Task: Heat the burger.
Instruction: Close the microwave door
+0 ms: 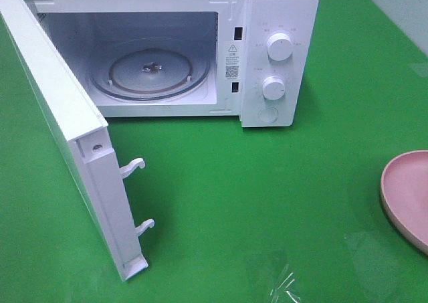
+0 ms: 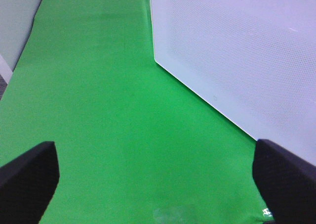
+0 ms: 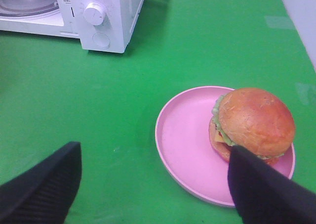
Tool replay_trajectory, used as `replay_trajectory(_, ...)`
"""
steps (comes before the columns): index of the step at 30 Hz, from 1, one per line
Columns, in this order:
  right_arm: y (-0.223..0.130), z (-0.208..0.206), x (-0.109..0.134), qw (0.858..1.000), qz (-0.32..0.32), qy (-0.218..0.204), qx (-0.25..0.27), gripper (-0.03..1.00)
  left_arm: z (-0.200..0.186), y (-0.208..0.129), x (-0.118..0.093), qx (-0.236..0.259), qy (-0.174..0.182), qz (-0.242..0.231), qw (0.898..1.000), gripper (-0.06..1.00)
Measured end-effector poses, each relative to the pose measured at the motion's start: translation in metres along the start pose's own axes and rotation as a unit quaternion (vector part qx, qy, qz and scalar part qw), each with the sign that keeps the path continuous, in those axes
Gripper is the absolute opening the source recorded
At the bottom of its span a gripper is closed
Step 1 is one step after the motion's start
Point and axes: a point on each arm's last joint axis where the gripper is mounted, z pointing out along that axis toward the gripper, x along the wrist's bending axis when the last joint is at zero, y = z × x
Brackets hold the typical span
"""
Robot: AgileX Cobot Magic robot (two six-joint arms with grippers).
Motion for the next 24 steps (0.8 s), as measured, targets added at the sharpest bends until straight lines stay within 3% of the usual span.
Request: replay_trajectory(24,0.0,0.0,0.0,1.0,0.0,0.0,0.0,0.77,0.0,0.0,0.0,0.0,0.0,0.0,1.0,0.99)
